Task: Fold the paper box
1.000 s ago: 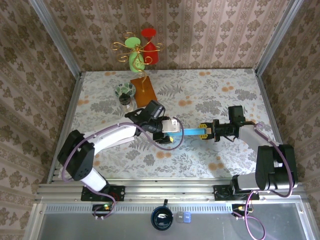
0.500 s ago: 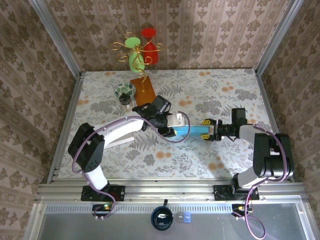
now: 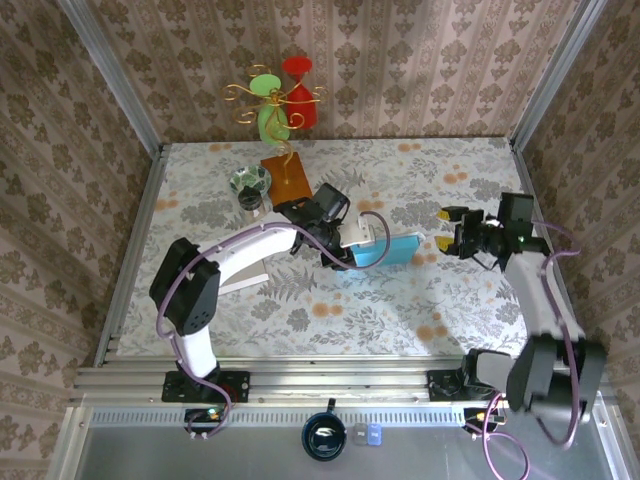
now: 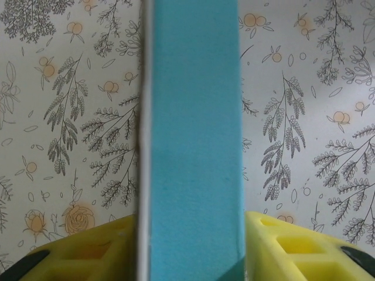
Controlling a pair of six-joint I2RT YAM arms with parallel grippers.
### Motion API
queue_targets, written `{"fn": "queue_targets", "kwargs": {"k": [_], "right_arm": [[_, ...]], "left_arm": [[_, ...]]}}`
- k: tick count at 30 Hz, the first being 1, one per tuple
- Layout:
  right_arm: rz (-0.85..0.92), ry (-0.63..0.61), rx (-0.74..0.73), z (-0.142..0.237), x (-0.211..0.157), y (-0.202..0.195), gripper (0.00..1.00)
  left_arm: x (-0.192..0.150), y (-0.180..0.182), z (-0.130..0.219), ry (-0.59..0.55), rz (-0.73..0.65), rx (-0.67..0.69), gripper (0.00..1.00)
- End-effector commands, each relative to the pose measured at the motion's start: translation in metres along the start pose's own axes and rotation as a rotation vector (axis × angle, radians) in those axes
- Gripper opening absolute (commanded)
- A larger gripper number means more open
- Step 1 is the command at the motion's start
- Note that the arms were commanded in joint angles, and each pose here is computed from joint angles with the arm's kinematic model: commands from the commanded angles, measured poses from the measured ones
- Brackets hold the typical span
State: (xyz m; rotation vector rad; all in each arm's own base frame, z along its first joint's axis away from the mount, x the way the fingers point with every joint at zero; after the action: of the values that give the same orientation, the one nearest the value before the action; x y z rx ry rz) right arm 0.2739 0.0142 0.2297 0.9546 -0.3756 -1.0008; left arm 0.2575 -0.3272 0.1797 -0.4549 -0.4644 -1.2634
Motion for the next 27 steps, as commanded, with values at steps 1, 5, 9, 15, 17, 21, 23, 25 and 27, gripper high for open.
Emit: {"fn": "queue_targets", "kwargs": {"k": [1, 5, 9, 15, 17, 21, 23, 25, 27], "right_arm": [[0.194, -0.176, -0.206, 0.017, -0.026, -0.032, 0.53], [0.291, -0.242, -0.135, 0.016, -0.053, -0.044, 0.47], [0.307, -0.168, -0.120, -0.006, -0.064, -0.051, 0.46], [0.350, -0.149, -0.094, -0.030, -0.064, -0.033, 0.45], [0.352, -0.148, -0.091, -0.034, -0.064, -0.028, 0.45], [0.348, -0.138, -0.083, -0.042, -0.065, -0.023, 0.44], [0.347, -0.137, -0.078, -0.044, -0.065, -0.021, 0.44], [0.344, -0.138, -0.081, -0.045, -0.065, -0.020, 0.43], [0.327, -0.136, -0.088, -0.049, -0.064, -0.023, 0.43]], "left_arm": [[0.000, -0.004, 0.002, 0.039, 0.083, -0.038, 0.46], [0.001, -0.004, 0.001, 0.049, 0.098, -0.044, 0.46], [0.000, -0.004, -0.002, 0.059, 0.107, -0.053, 0.45], [0.003, -0.001, -0.005, 0.071, 0.108, -0.049, 0.43], [0.004, 0.001, -0.006, 0.072, 0.108, -0.045, 0.43], [0.003, 0.002, -0.008, 0.079, 0.111, -0.048, 0.41], [0.002, 0.003, -0.010, 0.082, 0.114, -0.049, 0.41], [0.001, 0.004, -0.010, 0.082, 0.119, -0.050, 0.40], [0.001, 0.006, -0.009, 0.079, 0.120, -0.047, 0.41]]}}
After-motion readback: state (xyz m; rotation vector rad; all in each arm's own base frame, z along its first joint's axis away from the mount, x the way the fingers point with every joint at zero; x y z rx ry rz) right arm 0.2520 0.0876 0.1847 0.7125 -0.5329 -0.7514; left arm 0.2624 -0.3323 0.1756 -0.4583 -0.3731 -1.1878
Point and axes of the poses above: each hand's point on the last joint's axis, 136 mm out from that joint toward the fingers, its own z axis back along the fingers, its own y axis along the line the jaws close on, x = y × z, the point moved 7 cm from there along z, back along the fingers, and after that the axes turned 11 degrees about z, right-handed, at the moved point
